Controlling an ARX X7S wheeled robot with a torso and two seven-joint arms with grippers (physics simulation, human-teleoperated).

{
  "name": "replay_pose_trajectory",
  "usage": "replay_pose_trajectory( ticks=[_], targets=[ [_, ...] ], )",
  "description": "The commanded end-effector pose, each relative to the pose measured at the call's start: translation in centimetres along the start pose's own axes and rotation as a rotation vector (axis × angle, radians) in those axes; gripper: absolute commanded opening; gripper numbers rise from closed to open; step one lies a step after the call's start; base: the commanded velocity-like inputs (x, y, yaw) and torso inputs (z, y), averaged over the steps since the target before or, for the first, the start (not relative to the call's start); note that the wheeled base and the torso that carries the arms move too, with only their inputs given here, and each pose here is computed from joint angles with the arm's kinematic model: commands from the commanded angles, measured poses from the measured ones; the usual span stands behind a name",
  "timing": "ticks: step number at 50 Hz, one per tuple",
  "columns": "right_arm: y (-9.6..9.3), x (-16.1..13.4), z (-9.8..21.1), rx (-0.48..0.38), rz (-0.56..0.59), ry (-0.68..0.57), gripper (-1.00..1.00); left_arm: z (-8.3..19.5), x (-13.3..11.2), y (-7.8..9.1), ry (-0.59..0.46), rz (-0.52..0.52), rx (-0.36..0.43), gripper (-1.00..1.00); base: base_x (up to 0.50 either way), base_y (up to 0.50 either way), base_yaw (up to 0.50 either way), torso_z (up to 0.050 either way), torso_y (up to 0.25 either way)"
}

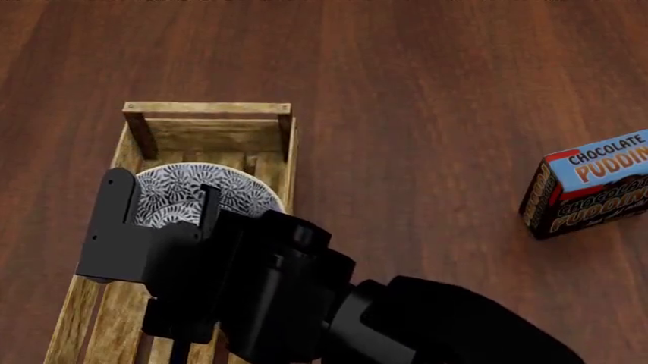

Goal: Stack the left bowl on the right bowl and place them in the tray.

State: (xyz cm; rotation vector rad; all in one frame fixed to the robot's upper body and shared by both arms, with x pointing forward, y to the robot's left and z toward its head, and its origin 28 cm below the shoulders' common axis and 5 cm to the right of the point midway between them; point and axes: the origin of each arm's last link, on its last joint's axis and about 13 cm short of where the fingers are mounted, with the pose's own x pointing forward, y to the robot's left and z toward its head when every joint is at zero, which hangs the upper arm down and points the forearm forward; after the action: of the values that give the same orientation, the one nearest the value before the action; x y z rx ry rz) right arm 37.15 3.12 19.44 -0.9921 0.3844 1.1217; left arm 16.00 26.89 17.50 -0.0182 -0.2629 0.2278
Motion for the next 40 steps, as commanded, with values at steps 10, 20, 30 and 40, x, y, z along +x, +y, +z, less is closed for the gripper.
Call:
replay_pose_trajectory(
  ticks=[10, 20, 30, 40],
  targets=[
    [0.4, 1.0, -1.3, 0.002, 0.061, -0.006, -1.00, -0.1, 0.0, 0.0, 0.002, 0.003, 0.001, 1.00, 0.00, 0.00, 0.00, 0.000, 0.000],
    [0.9, 1.3, -1.5, 0.016, 0.082, -0.005, 1.00, -0.2, 0.0, 0.1, 0.005, 0.003, 0.002, 1.00, 0.00, 0.00, 0.00, 0.000, 0.000],
    [0.6, 0.6, -0.4, -0.012, 0.049, 0.002, 1.00, -0.2, 0.1, 0.0, 0.002, 0.000, -0.003, 1.00, 0.00, 0.00, 0.00, 0.000, 0.000],
    [1.0, -1.5, 3.3, -0.114, 0.022, -0.008, 1.00, -0.2, 0.1, -0.2, -0.001, -0.011, -0.015, 1.00, 0.00, 0.00, 0.00, 0.000, 0.000]
  ],
)
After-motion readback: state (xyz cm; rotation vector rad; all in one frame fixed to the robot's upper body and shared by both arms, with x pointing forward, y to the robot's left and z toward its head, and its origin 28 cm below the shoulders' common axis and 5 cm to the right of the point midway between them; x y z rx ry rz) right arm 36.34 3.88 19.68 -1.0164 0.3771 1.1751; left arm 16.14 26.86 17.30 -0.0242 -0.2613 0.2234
